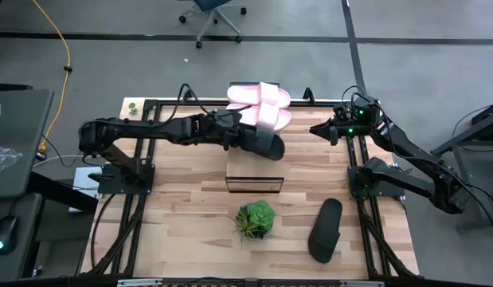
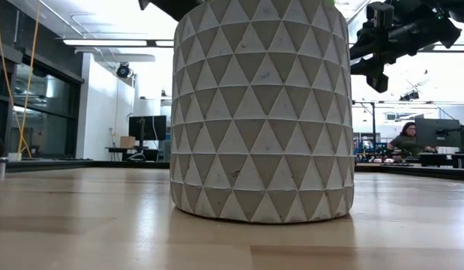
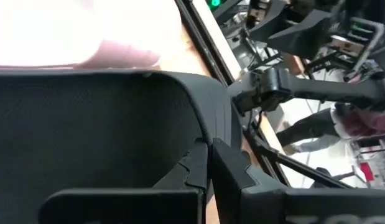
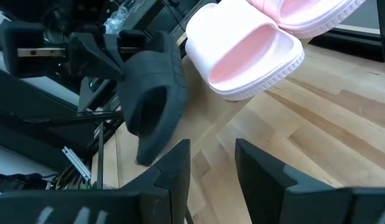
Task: Pick and place slides into the shelf
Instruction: Put the top black slide on the shelf
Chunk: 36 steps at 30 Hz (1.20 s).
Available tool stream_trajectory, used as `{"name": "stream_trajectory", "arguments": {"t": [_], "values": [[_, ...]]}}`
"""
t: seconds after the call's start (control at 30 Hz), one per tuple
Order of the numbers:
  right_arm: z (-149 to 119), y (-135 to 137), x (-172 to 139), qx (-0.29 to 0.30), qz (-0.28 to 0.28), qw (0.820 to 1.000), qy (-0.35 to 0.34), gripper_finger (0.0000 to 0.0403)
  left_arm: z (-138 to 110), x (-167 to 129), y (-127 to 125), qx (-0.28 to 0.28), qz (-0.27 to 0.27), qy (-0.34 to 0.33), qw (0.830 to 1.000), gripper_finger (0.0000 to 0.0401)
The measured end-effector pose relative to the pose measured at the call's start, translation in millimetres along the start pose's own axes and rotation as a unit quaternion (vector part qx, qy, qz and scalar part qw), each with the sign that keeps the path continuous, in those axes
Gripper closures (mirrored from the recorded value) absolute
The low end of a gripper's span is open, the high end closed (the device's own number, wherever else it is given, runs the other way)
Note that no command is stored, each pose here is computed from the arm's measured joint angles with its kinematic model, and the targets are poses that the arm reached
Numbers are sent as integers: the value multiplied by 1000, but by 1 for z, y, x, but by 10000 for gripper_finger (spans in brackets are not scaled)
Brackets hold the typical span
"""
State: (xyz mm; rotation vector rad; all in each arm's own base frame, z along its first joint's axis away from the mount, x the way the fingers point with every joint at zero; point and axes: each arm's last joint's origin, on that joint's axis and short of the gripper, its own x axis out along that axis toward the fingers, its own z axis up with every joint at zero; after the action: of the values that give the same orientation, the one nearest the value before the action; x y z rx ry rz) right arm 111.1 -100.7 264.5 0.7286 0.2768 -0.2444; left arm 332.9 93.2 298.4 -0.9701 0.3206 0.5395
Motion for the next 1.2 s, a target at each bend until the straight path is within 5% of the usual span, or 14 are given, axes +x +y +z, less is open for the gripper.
{"name": "stream_trajectory", "arguments": {"t": [1.2], "values": [[0, -1, 0, -1, -13, 1000, -7, 286, 7, 15, 13, -8, 33, -32, 999, 401]]}}
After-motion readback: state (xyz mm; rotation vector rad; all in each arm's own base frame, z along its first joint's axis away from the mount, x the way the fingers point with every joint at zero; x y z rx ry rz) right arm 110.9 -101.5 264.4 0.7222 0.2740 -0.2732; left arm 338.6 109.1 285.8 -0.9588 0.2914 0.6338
